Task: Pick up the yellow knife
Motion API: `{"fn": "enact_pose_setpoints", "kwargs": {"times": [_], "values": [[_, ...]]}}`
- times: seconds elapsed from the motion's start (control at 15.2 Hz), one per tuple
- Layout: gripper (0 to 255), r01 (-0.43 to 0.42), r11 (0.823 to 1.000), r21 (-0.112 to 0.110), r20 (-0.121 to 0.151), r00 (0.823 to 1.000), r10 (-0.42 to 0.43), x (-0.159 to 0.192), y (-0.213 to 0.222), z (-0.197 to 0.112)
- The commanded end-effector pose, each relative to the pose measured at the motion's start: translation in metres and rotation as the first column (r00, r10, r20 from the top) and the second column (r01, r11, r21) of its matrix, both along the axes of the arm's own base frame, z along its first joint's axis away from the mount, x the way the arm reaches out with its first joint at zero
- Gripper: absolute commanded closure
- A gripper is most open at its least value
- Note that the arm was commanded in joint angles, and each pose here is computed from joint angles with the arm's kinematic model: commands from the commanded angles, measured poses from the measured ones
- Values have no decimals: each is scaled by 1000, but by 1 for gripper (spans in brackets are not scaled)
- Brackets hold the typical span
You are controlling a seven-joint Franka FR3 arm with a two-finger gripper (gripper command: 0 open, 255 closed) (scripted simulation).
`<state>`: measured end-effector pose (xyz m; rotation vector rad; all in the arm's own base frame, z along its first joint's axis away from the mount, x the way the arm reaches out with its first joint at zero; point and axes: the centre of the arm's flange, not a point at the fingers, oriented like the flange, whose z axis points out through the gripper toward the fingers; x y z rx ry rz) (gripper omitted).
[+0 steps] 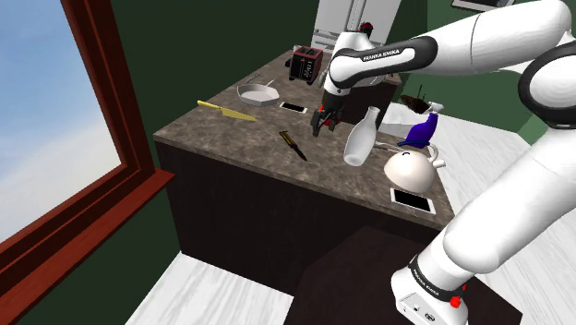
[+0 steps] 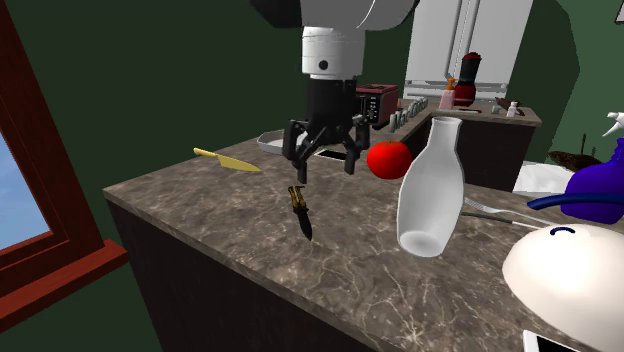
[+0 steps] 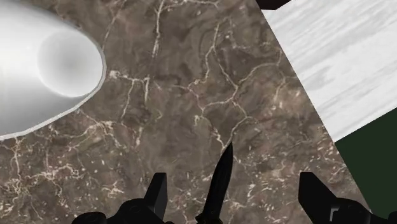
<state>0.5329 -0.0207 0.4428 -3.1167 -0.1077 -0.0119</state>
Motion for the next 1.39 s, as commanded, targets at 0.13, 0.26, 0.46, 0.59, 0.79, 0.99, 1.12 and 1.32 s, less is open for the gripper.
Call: {"fn": "enact_pose_setpoints", "kwargs": {"times": [0.13, 0.26, 0.46, 0.59, 0.79, 0.99, 1.12, 1.32], "values": [[0, 0, 1000, -4, -2, 1000, 0, 41, 0, -33], [0, 0, 1000, -6, -4, 1000, 0, 63, 0, -49], [0, 0, 1000, -9, -5, 1000, -1, 95, 0, -72], [0, 1, 1000, -11, -7, 1000, -1, 117, 0, -88], [0, 1, 1000, -14, -8, 1000, -1, 142, 1, -106], [0, 1, 1000, -14, -8, 1000, -1, 142, 1, -122], [0, 1, 1000, -14, -8, 1000, -1, 142, 1, -133], [0, 1, 1000, -14, -8, 1000, -1, 142, 1, -146]]}}
